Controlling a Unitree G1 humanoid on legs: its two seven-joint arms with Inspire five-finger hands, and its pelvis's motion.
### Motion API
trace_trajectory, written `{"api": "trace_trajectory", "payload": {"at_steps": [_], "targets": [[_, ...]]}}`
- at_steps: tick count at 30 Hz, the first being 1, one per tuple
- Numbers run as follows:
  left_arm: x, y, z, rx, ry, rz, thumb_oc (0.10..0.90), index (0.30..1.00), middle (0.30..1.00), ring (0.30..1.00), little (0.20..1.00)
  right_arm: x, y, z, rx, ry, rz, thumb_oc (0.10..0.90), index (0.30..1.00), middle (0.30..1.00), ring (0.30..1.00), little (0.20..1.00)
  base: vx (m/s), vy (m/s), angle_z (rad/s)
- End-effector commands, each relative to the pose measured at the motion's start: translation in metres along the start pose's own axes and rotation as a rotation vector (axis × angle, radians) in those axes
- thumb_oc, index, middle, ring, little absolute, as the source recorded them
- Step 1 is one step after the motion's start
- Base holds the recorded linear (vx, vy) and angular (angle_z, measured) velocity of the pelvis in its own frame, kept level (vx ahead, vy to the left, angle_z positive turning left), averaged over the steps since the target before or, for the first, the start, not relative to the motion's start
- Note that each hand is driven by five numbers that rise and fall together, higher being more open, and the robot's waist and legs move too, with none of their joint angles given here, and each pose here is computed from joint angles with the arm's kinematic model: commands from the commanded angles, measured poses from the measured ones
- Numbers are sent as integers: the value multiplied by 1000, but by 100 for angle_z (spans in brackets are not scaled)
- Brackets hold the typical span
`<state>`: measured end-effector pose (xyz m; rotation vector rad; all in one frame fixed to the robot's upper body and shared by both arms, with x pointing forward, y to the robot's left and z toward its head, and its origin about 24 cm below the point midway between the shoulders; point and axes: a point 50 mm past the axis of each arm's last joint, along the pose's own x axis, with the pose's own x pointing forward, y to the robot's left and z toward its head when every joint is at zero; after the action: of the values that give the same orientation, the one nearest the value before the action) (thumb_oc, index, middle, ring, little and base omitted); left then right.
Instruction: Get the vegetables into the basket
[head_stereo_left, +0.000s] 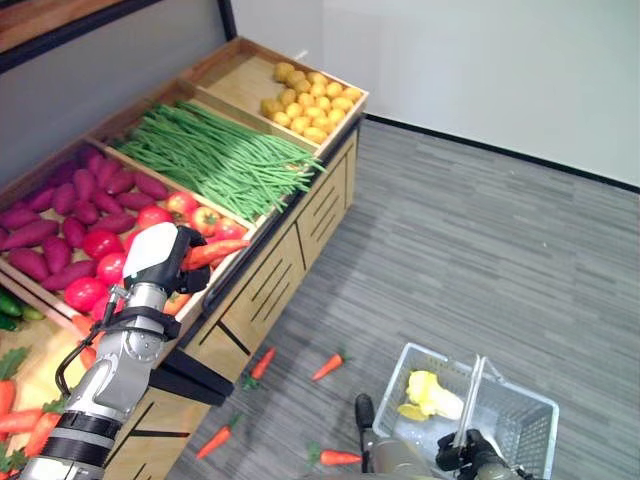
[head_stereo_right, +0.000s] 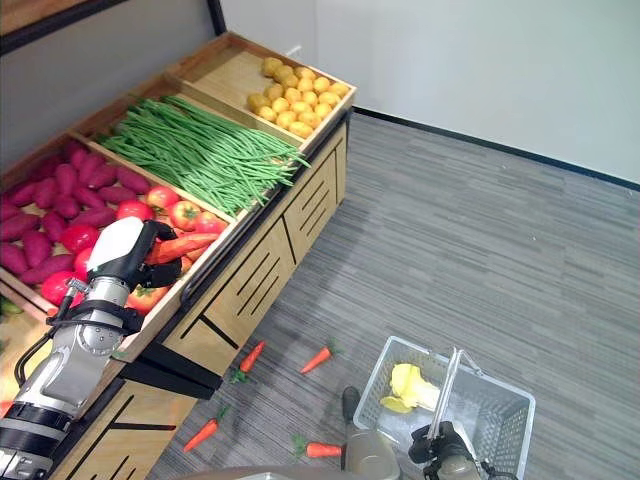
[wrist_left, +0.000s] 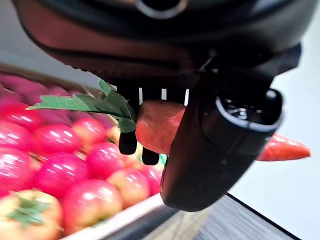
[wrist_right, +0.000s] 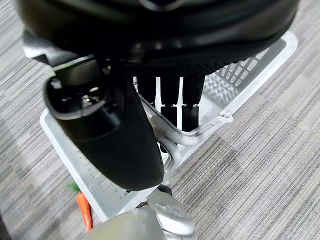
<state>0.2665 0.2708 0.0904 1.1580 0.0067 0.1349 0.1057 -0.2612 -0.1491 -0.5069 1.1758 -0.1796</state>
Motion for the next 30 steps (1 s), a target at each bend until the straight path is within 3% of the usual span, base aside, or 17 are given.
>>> {"api": "trace_trajectory", "payload": {"at_steps": [1, 12, 30], "targets": [[17, 53, 24, 18, -134, 235, 400, 300, 300, 300, 300, -6, -1, -36, -146, 85, 13, 400, 300, 300, 300, 300, 110, -222, -81], [14, 32, 20, -68, -99, 174, 400, 300, 300, 300, 300, -3, -18, -35, -153, 82, -32, 400, 300, 300, 300, 300, 132, -247, -17], [7, 51, 13, -30, -92, 252, 400, 300, 300, 300, 300, -1, -8, -20, -156, 59, -12, 400, 300, 300, 300, 300, 23, 244, -57]]}}
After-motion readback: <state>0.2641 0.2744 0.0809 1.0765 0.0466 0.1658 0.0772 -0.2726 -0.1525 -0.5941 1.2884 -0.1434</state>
